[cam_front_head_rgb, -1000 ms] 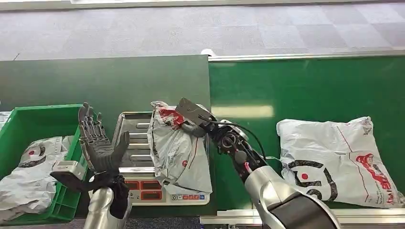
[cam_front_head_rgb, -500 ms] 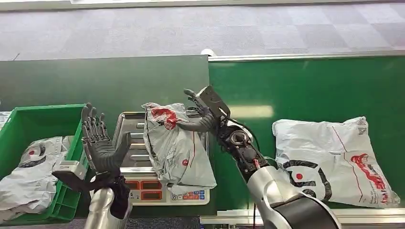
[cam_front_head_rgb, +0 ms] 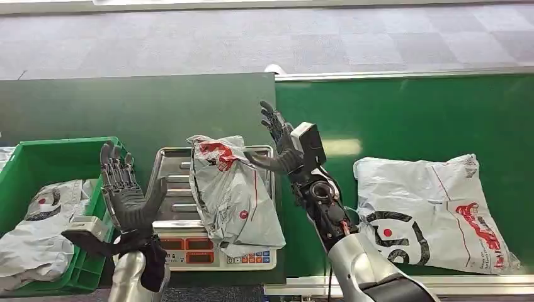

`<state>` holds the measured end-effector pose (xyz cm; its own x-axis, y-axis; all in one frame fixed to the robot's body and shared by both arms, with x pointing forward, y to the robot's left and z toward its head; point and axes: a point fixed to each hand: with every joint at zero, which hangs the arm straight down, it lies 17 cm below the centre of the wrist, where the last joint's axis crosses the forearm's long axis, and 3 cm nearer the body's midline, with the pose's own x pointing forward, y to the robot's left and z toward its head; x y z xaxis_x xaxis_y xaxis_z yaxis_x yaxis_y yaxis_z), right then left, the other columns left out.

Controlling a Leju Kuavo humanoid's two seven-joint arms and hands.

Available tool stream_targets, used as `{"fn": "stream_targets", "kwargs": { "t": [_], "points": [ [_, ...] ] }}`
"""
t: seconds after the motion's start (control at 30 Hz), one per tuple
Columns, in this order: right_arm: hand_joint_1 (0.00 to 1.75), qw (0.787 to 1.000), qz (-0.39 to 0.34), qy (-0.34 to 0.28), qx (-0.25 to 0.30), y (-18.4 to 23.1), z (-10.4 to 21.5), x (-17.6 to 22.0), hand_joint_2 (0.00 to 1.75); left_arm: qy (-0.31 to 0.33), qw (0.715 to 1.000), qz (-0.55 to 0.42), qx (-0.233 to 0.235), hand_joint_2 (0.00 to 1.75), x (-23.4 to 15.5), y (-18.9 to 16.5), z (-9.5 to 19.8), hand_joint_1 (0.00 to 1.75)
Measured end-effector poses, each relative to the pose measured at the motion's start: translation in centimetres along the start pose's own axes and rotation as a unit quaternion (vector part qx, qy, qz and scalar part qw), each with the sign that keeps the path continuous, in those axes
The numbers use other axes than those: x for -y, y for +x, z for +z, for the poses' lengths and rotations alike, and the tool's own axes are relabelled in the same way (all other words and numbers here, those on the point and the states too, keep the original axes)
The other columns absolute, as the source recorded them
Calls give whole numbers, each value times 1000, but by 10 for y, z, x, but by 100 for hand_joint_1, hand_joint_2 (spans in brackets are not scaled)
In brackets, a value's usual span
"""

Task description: Moved the parcel from conveyor to table for the left to box.

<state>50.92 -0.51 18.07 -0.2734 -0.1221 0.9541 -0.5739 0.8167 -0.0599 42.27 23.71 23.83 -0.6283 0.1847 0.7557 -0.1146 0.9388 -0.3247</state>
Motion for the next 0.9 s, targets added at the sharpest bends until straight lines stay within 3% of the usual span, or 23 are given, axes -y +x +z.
{"fn": "stream_targets", "kwargs": {
  "t": [0.23,0.5,0.73,0.9],
  "points": [
    [0,995,-1,-96,17,11,3,56,175,-34,999,-6,-3,175,14,-1,7,0],
    [0,988,6,-152,9,6,19,105,175,-97,994,-44,-19,175,48,-20,21,0],
    [0,985,31,-162,-43,-16,29,121,175,-254,959,-105,-68,175,116,-69,58,0],
    [0,985,38,-157,-60,-23,32,122,175,-320,933,-126,-103,175,140,-97,81,0]
  ]
}}
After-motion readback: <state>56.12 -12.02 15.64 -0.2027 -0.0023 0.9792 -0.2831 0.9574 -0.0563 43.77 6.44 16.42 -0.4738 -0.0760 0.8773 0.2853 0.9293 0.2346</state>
